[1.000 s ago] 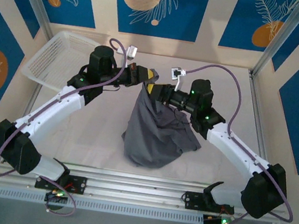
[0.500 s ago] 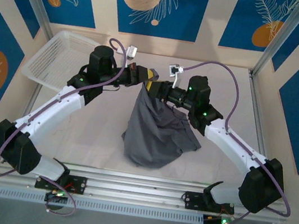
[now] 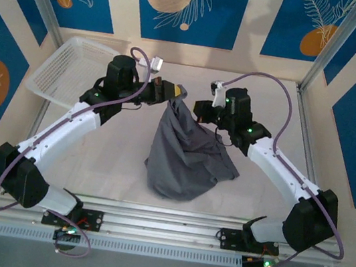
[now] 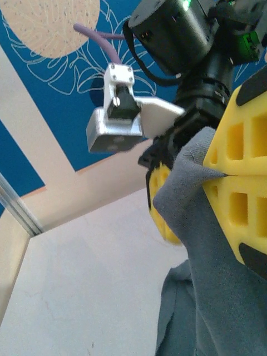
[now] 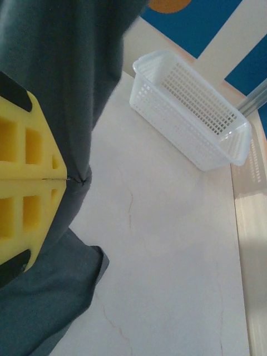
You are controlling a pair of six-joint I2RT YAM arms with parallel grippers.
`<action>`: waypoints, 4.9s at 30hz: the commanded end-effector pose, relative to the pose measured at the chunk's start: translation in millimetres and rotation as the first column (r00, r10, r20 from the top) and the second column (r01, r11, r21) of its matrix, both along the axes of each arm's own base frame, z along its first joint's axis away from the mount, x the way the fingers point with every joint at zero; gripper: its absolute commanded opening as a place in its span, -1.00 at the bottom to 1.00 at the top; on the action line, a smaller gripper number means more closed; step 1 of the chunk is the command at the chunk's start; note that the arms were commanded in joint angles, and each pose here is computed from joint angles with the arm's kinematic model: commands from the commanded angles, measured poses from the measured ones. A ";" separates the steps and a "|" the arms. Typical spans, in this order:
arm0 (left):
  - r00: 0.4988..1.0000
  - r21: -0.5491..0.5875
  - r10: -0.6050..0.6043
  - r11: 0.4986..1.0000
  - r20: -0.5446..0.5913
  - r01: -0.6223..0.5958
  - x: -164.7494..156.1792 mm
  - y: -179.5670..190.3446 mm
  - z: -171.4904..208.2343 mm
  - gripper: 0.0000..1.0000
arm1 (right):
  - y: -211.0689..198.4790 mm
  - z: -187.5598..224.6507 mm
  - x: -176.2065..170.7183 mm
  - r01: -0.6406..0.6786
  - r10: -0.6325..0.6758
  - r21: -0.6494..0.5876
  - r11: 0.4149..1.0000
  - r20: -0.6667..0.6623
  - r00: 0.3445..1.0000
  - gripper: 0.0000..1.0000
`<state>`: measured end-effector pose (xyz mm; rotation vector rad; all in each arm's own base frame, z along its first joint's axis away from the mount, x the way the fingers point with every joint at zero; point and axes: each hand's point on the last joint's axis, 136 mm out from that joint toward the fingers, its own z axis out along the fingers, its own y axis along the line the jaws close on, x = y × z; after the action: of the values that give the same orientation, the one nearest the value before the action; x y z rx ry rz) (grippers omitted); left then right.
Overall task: Fold the inside-out t-shirt
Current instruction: Adjust the T-shirt at the center of the table.
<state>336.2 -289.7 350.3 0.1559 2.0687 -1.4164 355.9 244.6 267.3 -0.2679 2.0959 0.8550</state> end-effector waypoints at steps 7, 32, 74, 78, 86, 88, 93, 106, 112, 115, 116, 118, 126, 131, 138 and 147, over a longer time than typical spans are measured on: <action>0.999 -0.016 0.040 0.999 0.000 -0.040 10.2 16.2 -1.4 -1.00 | 50.0 57.9 -74.4 -0.415 0.416 0.251 0.875 0.050 0.908 -0.59; 0.999 -0.034 0.042 0.999 0.007 -0.042 9.9 16.3 5.9 -1.00 | 93.8 35.0 -22.4 -0.300 0.314 0.279 0.912 -0.005 0.950 -0.34; 0.854 0.543 0.035 0.758 0.519 -0.361 -17.1 19.1 -73.9 -0.18 | 27.3 53.7 -62.2 -0.289 0.370 0.358 0.888 -0.184 0.910 -1.00; 0.856 0.611 0.057 0.676 0.513 -0.412 1.7 22.2 -83.6 -0.12 | 29.3 53.8 -64.9 -0.295 0.377 0.358 0.886 -0.184 0.908 -1.00; 0.843 0.670 0.128 0.549 0.523 -0.499 35.8 31.6 -92.7 -0.01 | 35.4 53.4 -67.3 -0.304 0.382 0.348 0.887 -0.181 0.906 -1.00; 0.855 0.683 0.166 0.535 0.491 -0.497 41.5 40.7 -94.2 -0.11 | 31.4 46.5 -63.4 -0.272 0.340 0.305 0.913 -0.197 0.920 -1.00; 0.938 0.675 0.097 0.670 0.333 -0.309 32.6 38.9 -80.2 -1.00 | -4.5 3.5 -43.2 -0.098 0.102 0.027 0.995 -0.230 0.968 -1.00; 0.982 0.362 -0.185 0.917 0.024 0.164 -36.9 -9.1 -49.5 -1.00 | -5.1 -0.7 -37.8 -0.075 0.066 -0.210 0.975 -0.049 0.997 -0.05; 0.989 0.371 -0.147 0.919 0.012 0.132 -29.3 -8.3 -52.1 -1.00 | 11.9 -8.2 -23.9 0.014 -0.009 -0.208 0.978 0.027 1.000 0.41; 0.990 0.373 -0.138 0.919 0.008 0.126 -27.6 -8.1 -51.6 -1.00 | 3.7 -18.5 -8.0 0.118 -0.087 -0.308 0.944 0.113 0.990 0.44; 0.991 0.378 -0.132 0.918 0.008 0.119 -26.8 -7.2 -51.7 -1.00 | 0.5 -22.7 -4.8 0.141 -0.100 -0.331 0.933 0.139 0.985 0.44; 0.995 0.395 -0.101 0.914 0.006 0.090 -22.6 -2.3 -54.1 -1.00 | 5.6 -26.9 -8.6 0.097 -0.051 -0.318 0.943 0.150 0.987 0.45; 1.000 0.401 0.002 0.916 -0.024 0.008 -1.0 10.9 -63.1 -1.00 | 32.6 -4.6 -65.9 -0.118 0.144 -0.123 0.985 0.229 0.963 0.45; 0.999 0.379 -0.008 0.925 -0.040 0.022 -0.3 6.0 -63.5 -1.00 | 50.6 0.1 -62.3 -0.085 0.123 -0.132 0.988 0.319 0.940 0.45; 0.999 0.384 -0.003 0.923 -0.033 0.015 -3.2 9.3 -60.1 -1.00 | 63.4 -15.8 -26.3 -0.025 0.134 -0.293 0.956 0.358 0.924 0.23; 1.000 0.384 -0.008 0.923 -0.020 0.015 -5.1 10.3 -56.3 -1.00 | 34.4 -28.5 -15.1 0.068 0.079 -0.375 0.925 0.363 0.928 -0.24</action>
<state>331.4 -280.0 273.5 0.3102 2.3962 -0.9799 334.9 293.3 224.9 -0.6265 1.9151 0.4202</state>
